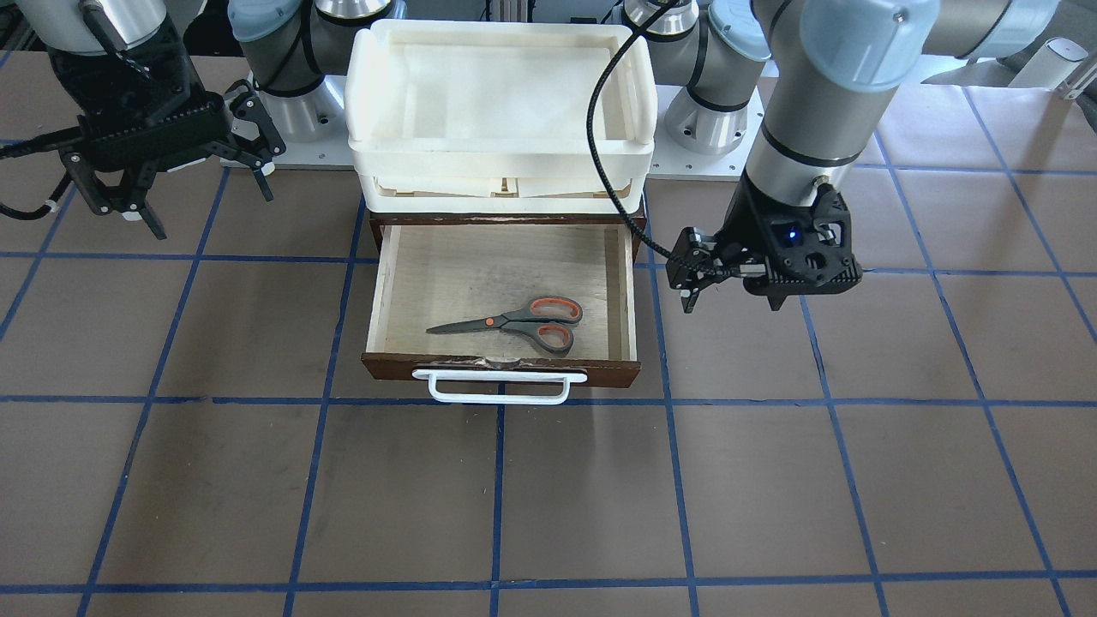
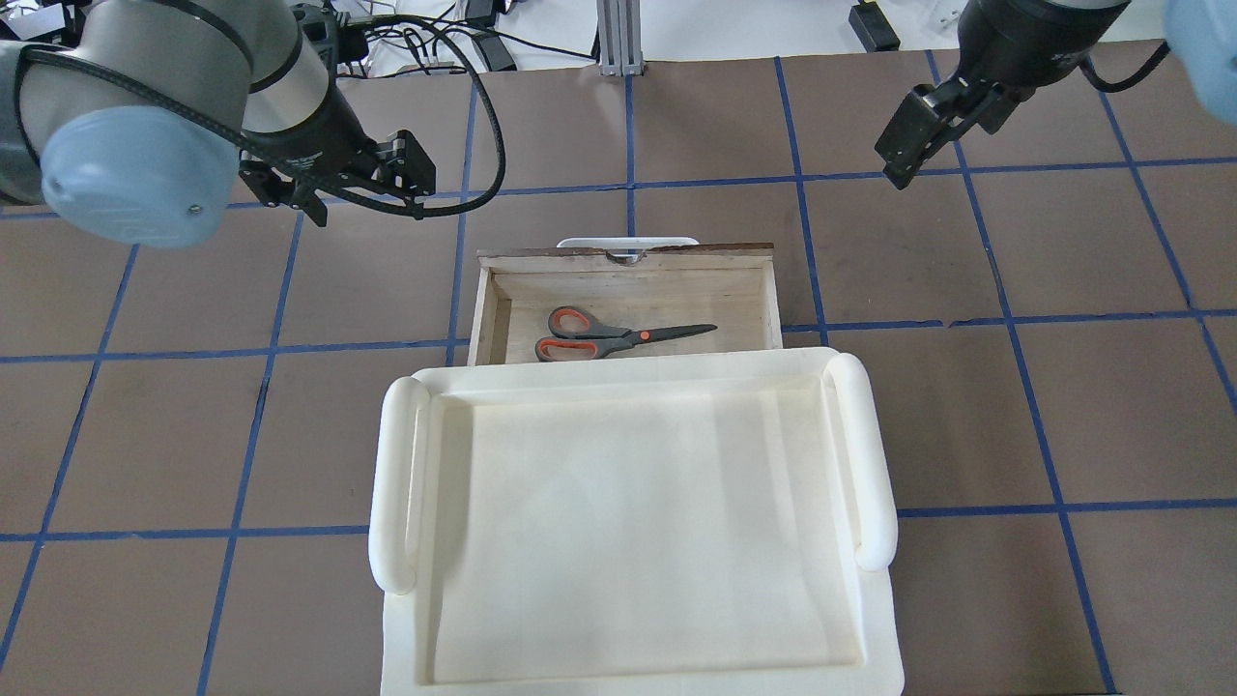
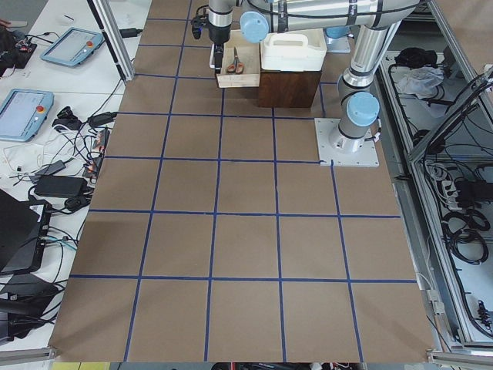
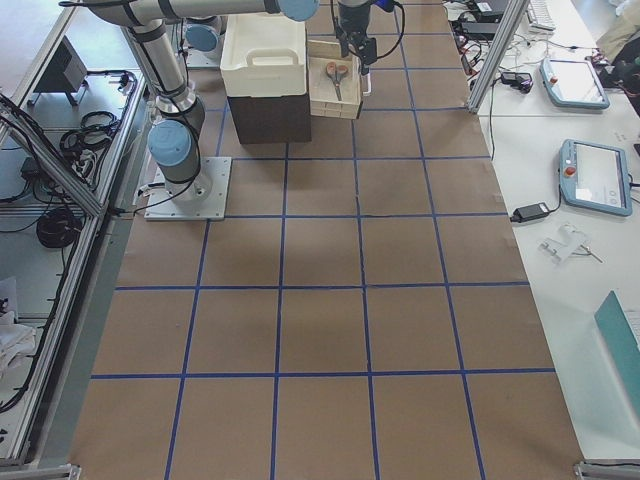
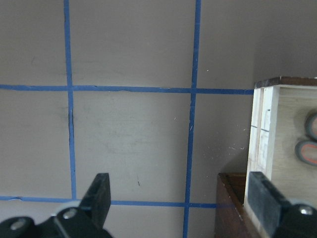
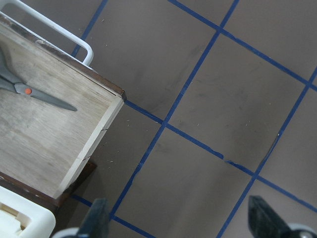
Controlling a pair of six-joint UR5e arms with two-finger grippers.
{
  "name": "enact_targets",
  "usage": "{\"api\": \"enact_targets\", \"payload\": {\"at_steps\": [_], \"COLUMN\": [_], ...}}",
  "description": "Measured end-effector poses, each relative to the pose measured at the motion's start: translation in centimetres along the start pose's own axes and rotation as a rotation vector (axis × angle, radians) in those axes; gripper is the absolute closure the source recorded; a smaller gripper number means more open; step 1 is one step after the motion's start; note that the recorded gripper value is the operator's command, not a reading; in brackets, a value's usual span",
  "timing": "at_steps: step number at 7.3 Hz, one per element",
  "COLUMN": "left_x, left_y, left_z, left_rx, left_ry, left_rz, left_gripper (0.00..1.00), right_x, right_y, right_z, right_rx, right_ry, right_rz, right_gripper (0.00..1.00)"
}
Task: Put scissors in drawer and close it
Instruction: 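Reach the left gripper over the drawer's white handle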
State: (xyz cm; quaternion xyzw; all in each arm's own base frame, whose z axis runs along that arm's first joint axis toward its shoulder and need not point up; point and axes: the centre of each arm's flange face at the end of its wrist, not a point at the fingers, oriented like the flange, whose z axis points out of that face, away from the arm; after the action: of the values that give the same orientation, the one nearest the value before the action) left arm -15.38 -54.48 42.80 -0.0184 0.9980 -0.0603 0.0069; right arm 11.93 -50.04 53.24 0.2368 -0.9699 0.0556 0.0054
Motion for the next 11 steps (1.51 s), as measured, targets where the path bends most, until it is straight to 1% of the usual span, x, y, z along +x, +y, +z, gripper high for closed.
{"api": "enact_targets", "payload": {"at_steps": [2, 3, 4, 7, 8, 10, 11], "left_x": [4.1, 6.1, 7.9, 12.3, 13.6, 16.3, 17.0], "left_y": [-2.3, -3.5, -4.6, -6.5, -6.8, -7.1, -7.0], "left_z": [3.3, 4.9, 6.6, 13.0, 14.5, 16.3, 17.1], "left_rx": [0.0, -0.01, -0.019, -0.02, -0.024, -0.031, -0.053], "left_ry": [0.007, 0.008, 0.009, 0.014, 0.012, -0.004, -0.011], "left_rz": [0.039, 0.049, 0.036, 0.005, 0.005, 0.008, 0.009], "left_gripper": [0.0, 0.0, 0.0, 0.0, 0.0, 0.0, 0.0], "right_x": [-0.3, -0.3, -0.4, -0.4, -0.4, -0.4, -0.4], "right_y": [0.3, 0.4, 0.5, 0.7, 0.8, 0.9, 0.9], "right_z": [-0.2, -0.2, -0.3, -0.8, -1.1, -1.3, -1.3], "right_rx": [0.002, 0.002, 0.004, 0.02, 0.025, 0.033, 0.035], "right_ry": [-0.001, -0.001, 0.002, 0.003, 0.006, 0.011, 0.013], "right_rz": [0.151, 0.197, 0.221, 0.227, 0.226, 0.235, 0.238], "right_gripper": [0.0, 0.0, 0.0, 0.0, 0.0, 0.0, 0.0]}}
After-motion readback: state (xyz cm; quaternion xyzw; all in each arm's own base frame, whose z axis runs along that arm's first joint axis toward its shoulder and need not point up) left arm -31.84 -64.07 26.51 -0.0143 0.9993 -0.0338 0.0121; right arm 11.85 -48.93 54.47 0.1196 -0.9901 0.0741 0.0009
